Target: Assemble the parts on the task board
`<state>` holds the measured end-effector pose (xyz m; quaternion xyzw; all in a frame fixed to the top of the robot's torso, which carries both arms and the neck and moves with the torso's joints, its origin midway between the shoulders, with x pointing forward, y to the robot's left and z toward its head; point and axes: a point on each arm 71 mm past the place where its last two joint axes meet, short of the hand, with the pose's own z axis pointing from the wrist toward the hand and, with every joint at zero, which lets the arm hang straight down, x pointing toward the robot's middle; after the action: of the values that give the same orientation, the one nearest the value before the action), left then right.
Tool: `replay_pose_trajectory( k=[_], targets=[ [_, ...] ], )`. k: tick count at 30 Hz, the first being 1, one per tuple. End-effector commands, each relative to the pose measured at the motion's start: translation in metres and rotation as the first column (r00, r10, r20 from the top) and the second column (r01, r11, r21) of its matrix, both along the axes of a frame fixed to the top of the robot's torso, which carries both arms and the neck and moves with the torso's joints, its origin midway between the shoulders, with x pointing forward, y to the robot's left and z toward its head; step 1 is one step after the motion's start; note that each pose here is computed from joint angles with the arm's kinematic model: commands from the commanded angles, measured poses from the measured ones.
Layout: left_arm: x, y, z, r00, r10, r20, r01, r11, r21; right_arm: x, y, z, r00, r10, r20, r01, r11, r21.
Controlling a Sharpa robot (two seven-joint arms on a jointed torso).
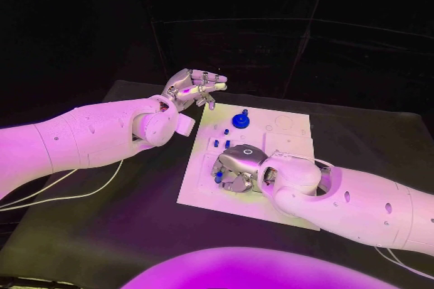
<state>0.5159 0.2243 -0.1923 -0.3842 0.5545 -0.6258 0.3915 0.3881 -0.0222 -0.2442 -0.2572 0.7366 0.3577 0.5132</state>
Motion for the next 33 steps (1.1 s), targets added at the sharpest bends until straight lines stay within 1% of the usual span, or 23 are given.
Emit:
replay_pose_trajectory(
  k=[1,8,11,16,18,20,22,23,25,26,27,28,30,31,33],
  targets=[
    [0.0003,-0.001,0.0014,1.000,-0.009,0.003,0.009,1.000,-0.009,0.000,0.001,0.004,1.000,-0.005,0.030,0.004,0.999,0.038],
    [0.0005,-0.001,0.0011,1.000,-0.010,0.000,0.010,1.000,-0.008,0.000,0.000,0.010,0.998,-0.022,0.063,0.015,0.994,0.112],
    [0.0006,-0.001,0.0010,1.000,-0.009,0.000,0.009,1.000,-0.008,0.000,-0.004,0.014,0.996,-0.040,0.085,0.026,0.986,0.164],
    [0.0008,0.000,0.0009,1.000,-0.008,-0.001,0.008,1.000,-0.007,-0.002,-0.014,0.019,0.993,-0.066,0.098,0.043,0.973,0.225],
    [0.0008,0.000,0.0008,1.000,-0.008,-0.001,0.008,1.000,-0.007,-0.003,-0.022,0.021,0.993,-0.080,0.090,0.056,0.968,0.243],
    [0.0008,0.001,0.0008,1.000,-0.007,-0.001,0.007,1.000,-0.006,-0.004,-0.034,0.024,0.993,-0.105,0.063,0.085,0.961,0.263],
    [0.0007,0.001,0.0008,1.000,-0.006,-0.001,0.006,1.000,-0.005,-0.003,-0.048,0.027,0.990,-0.137,0.032,0.123,0.953,0.277],
    [0.0006,0.002,0.0008,1.000,-0.006,-0.002,0.006,1.000,-0.005,0.000,-0.059,0.030,0.985,-0.170,-0.002,0.164,0.945,0.282],
    [0.0004,0.002,0.0008,1.000,-0.005,-0.002,0.005,1.000,-0.005,0.006,-0.085,0.035,0.964,-0.252,-0.081,0.264,0.921,0.286],
    [0.0002,0.003,0.0008,1.000,-0.003,-0.002,0.003,1.000,-0.004,0.009,-0.098,0.037,0.949,-0.292,-0.119,0.314,0.907,0.281],
    [0.0001,0.004,0.0007,1.000,-0.002,-0.003,0.002,1.000,-0.004,0.011,-0.109,0.038,0.936,-0.322,-0.145,0.351,0.896,0.272],
    [0.0001,0.004,0.0007,1.000,-0.001,-0.003,0.001,1.000,-0.003,0.012,-0.121,0.039,0.918,-0.358,-0.171,0.393,0.883,0.257],
    [0.0000,0.005,0.0006,1.000,0.001,-0.003,-0.001,1.000,-0.002,0.012,-0.140,0.039,0.890,-0.411,-0.198,0.449,0.865,0.225],
    [-0.0001,0.006,0.0006,1.000,0.002,-0.003,-0.002,1.000,-0.001,0.011,-0.150,0.040,0.873,-0.440,-0.209,0.479,0.854,0.204],
    [-0.0003,0.007,0.0006,1.000,0.004,-0.003,-0.004,1.000,-0.001,0.010,-0.168,0.040,0.846,-0.488,-0.215,0.524,0.835,0.167]
  ],
)
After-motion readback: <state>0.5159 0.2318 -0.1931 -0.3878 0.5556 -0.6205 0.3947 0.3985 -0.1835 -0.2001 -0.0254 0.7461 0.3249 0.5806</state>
